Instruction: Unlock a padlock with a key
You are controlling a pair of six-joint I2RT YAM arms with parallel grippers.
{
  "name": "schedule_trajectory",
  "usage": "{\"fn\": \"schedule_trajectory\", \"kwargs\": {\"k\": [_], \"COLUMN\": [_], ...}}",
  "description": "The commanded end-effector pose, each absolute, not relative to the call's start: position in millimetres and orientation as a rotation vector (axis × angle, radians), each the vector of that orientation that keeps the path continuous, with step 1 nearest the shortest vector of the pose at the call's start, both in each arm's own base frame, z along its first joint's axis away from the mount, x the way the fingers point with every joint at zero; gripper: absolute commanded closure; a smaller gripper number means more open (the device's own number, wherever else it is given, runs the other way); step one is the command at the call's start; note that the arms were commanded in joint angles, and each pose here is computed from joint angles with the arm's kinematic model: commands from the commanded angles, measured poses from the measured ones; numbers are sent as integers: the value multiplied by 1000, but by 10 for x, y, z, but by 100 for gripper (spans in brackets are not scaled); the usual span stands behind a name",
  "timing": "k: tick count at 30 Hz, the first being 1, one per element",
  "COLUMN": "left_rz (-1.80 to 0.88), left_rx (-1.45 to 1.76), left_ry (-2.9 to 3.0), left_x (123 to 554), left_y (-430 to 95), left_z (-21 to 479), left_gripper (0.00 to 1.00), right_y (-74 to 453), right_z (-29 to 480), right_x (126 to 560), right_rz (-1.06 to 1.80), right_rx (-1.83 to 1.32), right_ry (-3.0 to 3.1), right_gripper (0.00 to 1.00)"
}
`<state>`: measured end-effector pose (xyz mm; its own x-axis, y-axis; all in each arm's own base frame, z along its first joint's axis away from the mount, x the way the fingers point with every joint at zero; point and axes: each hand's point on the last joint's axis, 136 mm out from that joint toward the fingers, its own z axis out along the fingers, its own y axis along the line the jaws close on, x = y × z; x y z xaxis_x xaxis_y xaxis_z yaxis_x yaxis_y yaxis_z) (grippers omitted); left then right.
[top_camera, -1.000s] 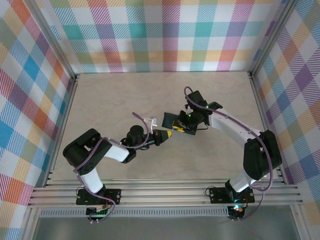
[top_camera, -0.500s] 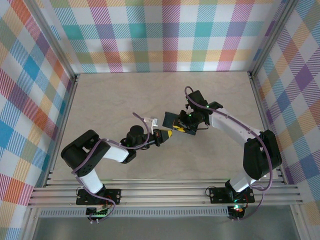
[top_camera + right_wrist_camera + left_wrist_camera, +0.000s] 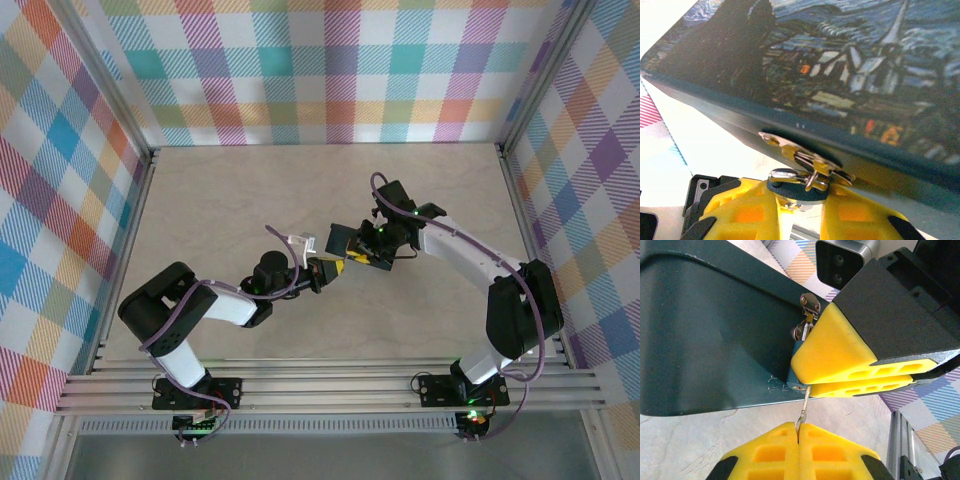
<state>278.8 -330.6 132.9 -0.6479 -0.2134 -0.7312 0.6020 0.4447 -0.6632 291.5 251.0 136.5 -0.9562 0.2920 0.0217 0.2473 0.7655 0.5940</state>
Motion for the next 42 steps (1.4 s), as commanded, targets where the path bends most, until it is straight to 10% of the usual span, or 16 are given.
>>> {"fn": "schedule_trajectory", "kwargs": {"k": [1, 42], "left_rz": [-1280, -1167], "left_rx": [346, 273], "left_ry": [1882, 1984], "left_x": [2758, 2836], "left_y": [-3319, -3180], "left_z": [1344, 1050], "left_gripper": [100, 100], "right_y": [2590, 2478], "right_z": [1538, 1368], "right_x": [3013, 3006], "right_rz": [1023, 920], "right_rx": [411, 328], "right_ry": [2832, 2843], "right_gripper": [100, 100]}}
